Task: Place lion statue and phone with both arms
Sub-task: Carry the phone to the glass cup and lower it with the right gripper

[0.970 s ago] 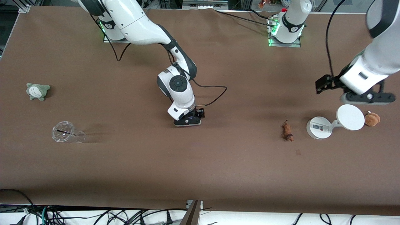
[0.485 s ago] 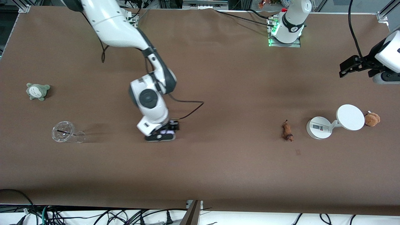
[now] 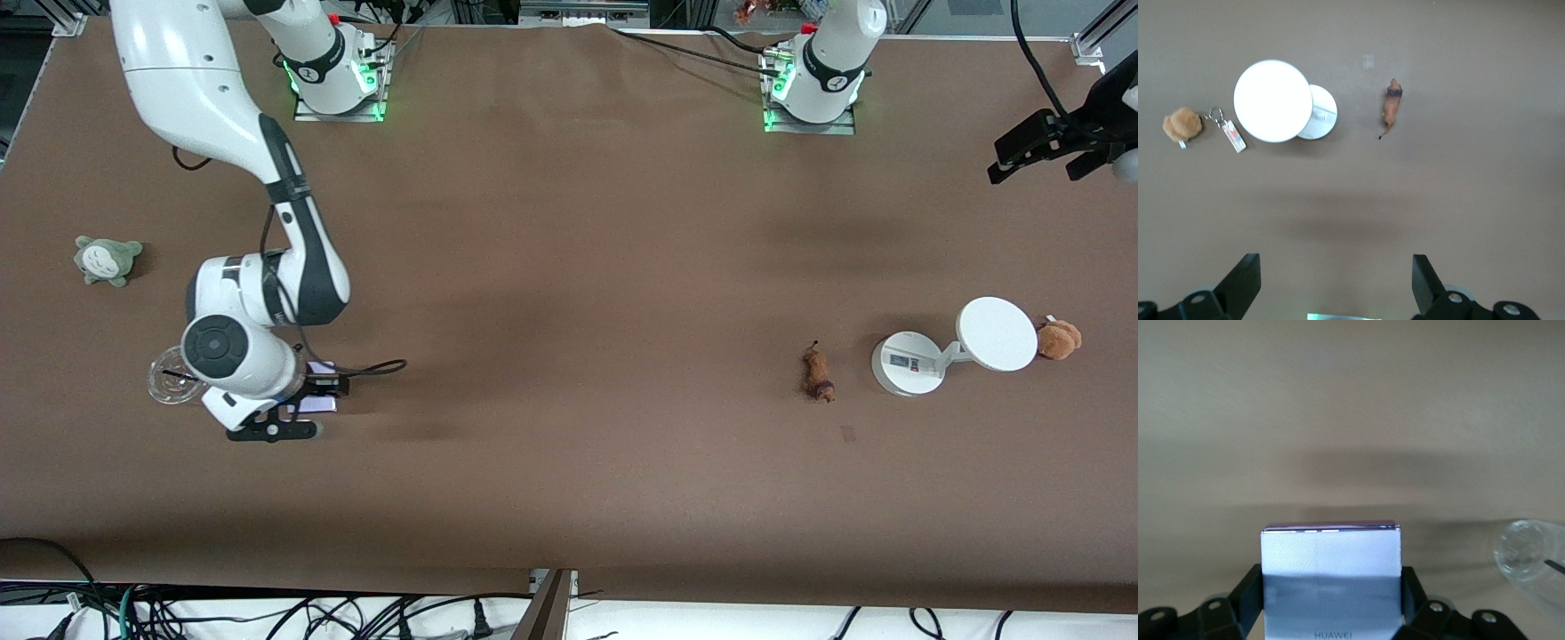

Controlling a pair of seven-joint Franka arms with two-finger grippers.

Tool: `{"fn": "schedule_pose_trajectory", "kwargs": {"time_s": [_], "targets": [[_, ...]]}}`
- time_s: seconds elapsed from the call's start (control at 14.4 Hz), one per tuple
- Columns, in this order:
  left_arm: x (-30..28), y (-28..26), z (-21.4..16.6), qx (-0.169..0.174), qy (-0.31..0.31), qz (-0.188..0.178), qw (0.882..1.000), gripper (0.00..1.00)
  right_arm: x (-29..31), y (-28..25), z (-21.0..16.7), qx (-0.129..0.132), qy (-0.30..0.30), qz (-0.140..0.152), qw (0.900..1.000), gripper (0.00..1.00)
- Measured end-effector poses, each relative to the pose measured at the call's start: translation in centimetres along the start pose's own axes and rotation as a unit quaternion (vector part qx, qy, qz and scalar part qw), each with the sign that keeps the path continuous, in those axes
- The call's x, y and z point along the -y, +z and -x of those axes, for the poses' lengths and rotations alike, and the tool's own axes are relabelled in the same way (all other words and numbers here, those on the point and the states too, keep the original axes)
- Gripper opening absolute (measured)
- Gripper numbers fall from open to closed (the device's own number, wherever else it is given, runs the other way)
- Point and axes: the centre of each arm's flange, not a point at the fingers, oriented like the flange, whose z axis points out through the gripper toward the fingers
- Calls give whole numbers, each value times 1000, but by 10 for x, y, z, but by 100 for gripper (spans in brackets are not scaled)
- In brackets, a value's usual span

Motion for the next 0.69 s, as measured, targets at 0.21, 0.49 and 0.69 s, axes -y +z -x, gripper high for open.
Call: {"fn": "schedule_pose_trajectory", "kwargs": {"time_s": [0.21,0.49,0.69], "targets": [[4,3,2,0,-5,6,1000,100,4,13,5,12,-3,1,1000,85],[3,-1,1,-13,-7,10,1000,100,-22,33,4,19,-3,3,1000,85],[3,-4,1,-18,-7,10,1000,100,-46,51,2,17,-7,3,1000,85]]}}
